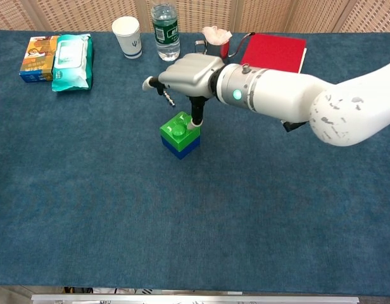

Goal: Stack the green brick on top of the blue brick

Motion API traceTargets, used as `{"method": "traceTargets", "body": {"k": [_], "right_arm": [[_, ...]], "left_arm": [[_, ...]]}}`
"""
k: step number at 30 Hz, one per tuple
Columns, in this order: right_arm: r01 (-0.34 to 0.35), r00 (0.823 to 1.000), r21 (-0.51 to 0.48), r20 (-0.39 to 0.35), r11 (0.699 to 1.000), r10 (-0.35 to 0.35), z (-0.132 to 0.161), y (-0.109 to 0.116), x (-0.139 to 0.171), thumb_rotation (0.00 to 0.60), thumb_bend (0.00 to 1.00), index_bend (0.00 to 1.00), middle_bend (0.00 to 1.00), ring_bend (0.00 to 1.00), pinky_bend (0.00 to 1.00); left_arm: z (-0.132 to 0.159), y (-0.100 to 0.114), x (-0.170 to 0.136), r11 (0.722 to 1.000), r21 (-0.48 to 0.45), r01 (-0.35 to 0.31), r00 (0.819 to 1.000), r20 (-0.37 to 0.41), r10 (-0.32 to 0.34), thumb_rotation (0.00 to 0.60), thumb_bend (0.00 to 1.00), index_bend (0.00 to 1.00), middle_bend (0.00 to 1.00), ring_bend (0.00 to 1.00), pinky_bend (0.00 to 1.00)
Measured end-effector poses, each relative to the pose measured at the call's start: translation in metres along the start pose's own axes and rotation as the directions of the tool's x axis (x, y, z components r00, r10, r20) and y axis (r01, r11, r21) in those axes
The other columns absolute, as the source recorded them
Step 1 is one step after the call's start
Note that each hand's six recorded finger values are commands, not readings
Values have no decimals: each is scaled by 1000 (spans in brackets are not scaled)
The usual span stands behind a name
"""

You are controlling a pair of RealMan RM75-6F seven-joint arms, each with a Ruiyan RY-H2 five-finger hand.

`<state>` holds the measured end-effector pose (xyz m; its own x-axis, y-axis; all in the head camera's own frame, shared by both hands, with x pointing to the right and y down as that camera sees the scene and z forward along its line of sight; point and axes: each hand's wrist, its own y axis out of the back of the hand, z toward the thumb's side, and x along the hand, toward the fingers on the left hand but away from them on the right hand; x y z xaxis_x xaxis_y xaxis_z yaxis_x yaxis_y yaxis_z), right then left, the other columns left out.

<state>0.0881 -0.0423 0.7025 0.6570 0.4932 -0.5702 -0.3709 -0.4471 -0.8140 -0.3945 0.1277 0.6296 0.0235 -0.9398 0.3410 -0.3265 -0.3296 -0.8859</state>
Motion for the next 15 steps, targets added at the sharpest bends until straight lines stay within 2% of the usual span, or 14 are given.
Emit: {"method": "traceTargets", "body": {"k": [4, 9, 12, 15], "right_arm": [[34, 998, -37, 46, 999, -32, -21, 8, 22, 600, 112, 77, 264, 175, 261], [93, 987, -77, 135, 993, -82, -53, 12, 55, 600, 123, 196, 346, 255, 304], [132, 973, -92, 203, 987, -112, -72, 7, 78, 600, 156, 258, 377, 280, 330], [169, 948, -81, 287, 982, -140, -95, -2, 107, 600, 168, 295, 394, 292, 334]], "left_arm": [[-1, 0, 2, 1000, 7, -4, 1000, -1, 4, 600, 222, 133, 203, 178, 201], [-4, 2, 5, 999, 24, -23, 1000, -8, 23, 600, 223, 133, 203, 179, 201], [-7, 4, 7, 998, 39, -47, 999, -15, 47, 600, 222, 133, 203, 179, 201], [-9, 5, 10, 997, 48, -66, 998, -19, 67, 600, 223, 133, 203, 179, 201]]}}
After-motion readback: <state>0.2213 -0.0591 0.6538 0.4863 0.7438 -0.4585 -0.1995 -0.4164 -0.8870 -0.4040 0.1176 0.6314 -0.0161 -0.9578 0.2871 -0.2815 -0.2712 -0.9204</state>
